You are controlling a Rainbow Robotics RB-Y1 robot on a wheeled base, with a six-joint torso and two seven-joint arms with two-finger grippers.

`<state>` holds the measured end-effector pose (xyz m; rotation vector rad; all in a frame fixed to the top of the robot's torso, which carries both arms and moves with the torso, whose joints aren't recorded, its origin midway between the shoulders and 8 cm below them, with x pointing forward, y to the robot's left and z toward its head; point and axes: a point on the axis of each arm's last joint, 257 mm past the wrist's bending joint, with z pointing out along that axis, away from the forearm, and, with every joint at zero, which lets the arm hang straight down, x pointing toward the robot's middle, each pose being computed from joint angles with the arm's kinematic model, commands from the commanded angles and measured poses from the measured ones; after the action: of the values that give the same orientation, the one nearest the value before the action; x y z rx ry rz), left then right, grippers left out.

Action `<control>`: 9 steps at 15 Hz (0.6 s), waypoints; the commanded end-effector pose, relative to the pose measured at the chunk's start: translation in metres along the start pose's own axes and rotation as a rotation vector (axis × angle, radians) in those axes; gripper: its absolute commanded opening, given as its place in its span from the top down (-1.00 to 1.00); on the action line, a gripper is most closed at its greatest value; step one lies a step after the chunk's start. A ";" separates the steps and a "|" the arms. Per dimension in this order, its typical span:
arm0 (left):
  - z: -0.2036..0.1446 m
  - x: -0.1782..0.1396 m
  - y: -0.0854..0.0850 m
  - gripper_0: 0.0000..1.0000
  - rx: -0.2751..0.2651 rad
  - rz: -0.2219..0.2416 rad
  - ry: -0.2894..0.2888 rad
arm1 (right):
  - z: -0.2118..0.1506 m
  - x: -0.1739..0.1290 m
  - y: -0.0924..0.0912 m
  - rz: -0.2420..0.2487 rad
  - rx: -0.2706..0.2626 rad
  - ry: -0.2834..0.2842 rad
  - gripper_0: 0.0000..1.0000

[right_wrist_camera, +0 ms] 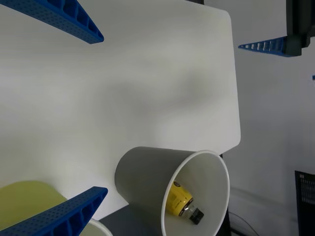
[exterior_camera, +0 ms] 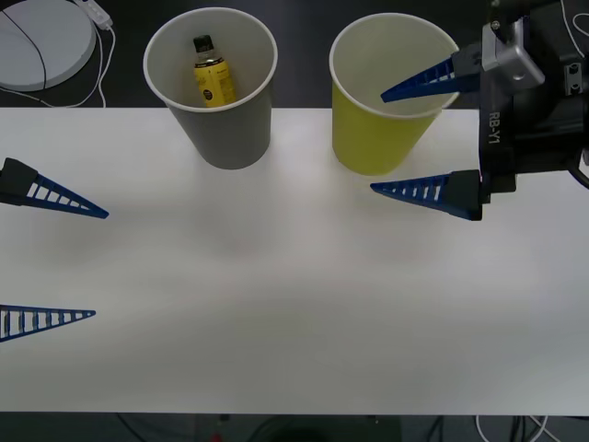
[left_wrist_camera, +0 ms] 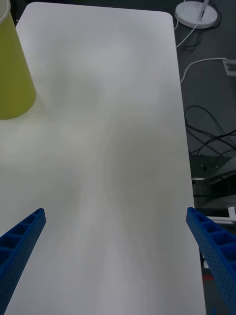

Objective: Put the can into the green bin and the plastic bottle into the gray bin

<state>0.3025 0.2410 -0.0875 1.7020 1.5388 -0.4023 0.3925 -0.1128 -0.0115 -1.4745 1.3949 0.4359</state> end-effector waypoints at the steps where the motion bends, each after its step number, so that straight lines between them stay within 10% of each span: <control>1: 0.000 0.000 0.000 -1.00 0.000 0.000 0.000 | -0.009 0.012 0.017 -0.027 -0.007 -0.019 -1.00; 9: 0.000 0.000 0.000 -1.00 0.000 0.000 0.000 | -0.043 0.052 0.057 -0.098 -0.064 -0.021 -1.00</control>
<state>0.3025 0.2410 -0.0875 1.7020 1.5388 -0.4023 0.3448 -0.1600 -0.0559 -1.5636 1.2983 0.4297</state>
